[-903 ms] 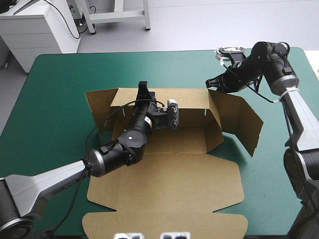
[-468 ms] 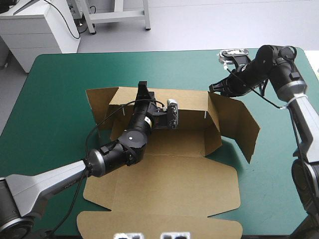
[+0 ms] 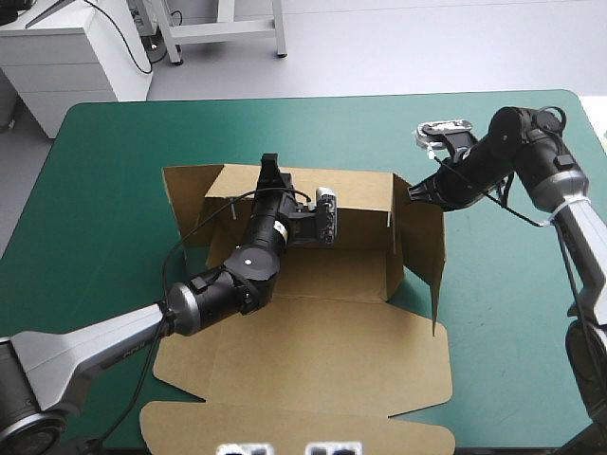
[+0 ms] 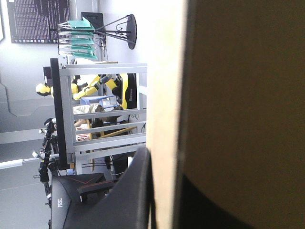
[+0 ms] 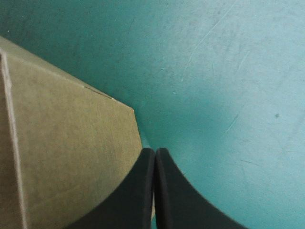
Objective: Fold the box
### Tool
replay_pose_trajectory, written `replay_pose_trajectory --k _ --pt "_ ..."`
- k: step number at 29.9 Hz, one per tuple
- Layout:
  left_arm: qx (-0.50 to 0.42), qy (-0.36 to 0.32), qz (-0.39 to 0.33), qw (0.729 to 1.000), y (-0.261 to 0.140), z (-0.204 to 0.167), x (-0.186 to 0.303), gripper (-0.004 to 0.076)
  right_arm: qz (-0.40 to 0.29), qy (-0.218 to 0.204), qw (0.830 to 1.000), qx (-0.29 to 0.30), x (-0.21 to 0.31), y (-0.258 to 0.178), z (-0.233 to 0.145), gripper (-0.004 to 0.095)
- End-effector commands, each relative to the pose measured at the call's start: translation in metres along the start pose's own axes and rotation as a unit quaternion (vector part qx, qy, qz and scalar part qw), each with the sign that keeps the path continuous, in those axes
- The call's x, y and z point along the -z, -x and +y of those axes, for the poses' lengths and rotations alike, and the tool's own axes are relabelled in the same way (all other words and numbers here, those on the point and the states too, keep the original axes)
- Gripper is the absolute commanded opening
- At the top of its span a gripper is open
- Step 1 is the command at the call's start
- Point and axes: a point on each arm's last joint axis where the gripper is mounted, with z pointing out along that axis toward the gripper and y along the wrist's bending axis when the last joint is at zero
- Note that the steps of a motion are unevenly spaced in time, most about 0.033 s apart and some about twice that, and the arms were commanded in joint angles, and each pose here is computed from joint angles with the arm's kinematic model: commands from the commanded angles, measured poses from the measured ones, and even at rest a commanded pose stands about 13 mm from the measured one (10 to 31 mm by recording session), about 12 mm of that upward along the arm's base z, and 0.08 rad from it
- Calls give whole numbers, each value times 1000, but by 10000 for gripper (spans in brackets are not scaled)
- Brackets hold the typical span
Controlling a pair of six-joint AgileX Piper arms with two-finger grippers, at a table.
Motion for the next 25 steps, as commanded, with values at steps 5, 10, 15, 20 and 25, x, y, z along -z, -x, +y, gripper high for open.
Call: replay_pose_trajectory --k 5,10,15,20,25 --pt "29 41 28 998 -15 24 5 -8 -63 98 992 43 32 1 27 -20" --pt "29 40 26 998 -16 24 4 -8 -88 113 986 88 44 -2 35 -18" --pt "28 40 24 999 -15 24 4 -8 -121 116 981 102 37 -10 35 -17" --pt "28 40 24 999 -15 24 4 -8 -180 115 971 103 10 -36 32 -17" --pt "28 39 20 999 -14 24 4 -8 -266 93 948 145 0 -65 33 -17"
